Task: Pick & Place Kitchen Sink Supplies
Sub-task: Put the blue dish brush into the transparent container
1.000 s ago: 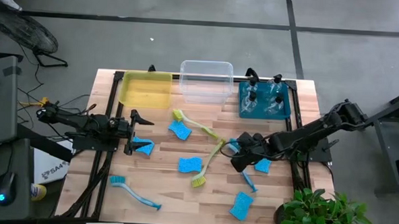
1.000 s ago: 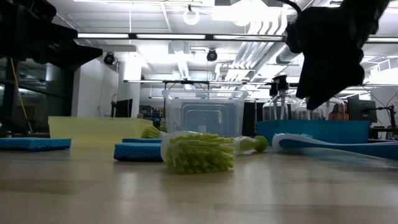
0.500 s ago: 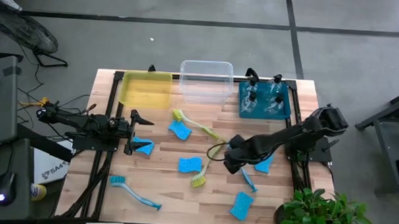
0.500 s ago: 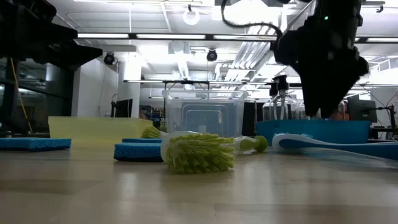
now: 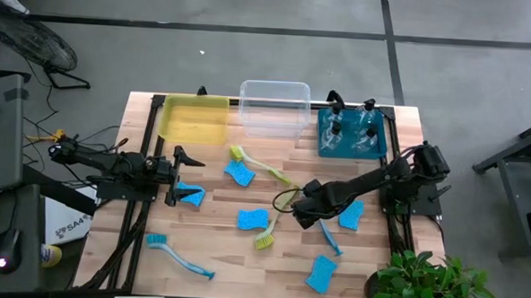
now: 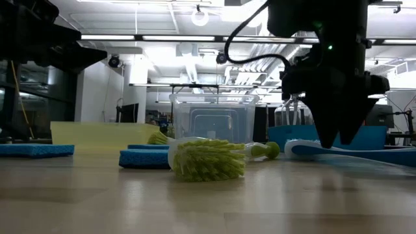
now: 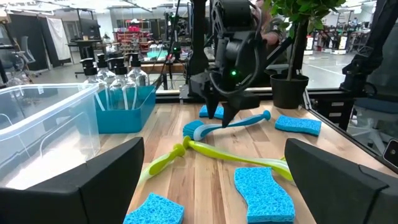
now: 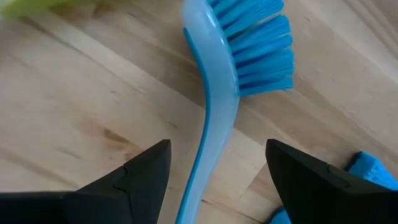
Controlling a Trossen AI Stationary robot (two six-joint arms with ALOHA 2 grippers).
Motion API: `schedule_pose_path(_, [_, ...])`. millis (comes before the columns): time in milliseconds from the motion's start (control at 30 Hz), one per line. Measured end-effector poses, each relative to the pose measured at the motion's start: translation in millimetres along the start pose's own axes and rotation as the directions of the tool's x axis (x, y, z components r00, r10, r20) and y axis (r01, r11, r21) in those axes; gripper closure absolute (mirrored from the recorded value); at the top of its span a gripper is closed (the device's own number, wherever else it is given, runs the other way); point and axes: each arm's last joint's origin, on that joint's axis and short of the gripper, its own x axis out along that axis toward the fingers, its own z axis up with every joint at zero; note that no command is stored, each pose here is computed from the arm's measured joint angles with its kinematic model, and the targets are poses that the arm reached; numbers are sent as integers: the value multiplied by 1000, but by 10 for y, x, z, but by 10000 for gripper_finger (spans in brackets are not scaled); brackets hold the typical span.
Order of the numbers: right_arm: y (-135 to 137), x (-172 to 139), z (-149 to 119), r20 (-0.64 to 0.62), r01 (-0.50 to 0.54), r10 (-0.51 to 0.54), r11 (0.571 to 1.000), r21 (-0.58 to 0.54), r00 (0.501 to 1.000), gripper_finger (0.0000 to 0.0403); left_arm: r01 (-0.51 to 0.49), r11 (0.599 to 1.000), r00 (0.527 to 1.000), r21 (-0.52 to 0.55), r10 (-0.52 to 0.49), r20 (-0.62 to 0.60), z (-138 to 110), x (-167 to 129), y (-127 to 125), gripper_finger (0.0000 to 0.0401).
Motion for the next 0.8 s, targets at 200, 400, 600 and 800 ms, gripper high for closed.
schedule_pose_path(200, [5, 67, 49, 25, 24, -24, 1000, 11, 999, 147, 0, 1000, 1000, 0, 0, 0, 0, 0, 0, 19])
schedule_pose_path(400, [-22, 77, 129, 35, 30, -31, 1000, 5, 999, 169, 0, 1000, 1000, 0, 0, 0, -1, 0, 0, 19])
schedule_pose_path(600, [2, 156, 157, -6, 24, -24, 999, -27, 1000, 203, 0, 1000, 1000, 0, 0, 0, 0, 0, 0, 19])
schedule_pose_path(800, [11, 172, 176, 10, 22, -22, 999, -33, 1000, 215, 0, 1000, 1000, 0, 0, 0, 0, 0, 0, 19])
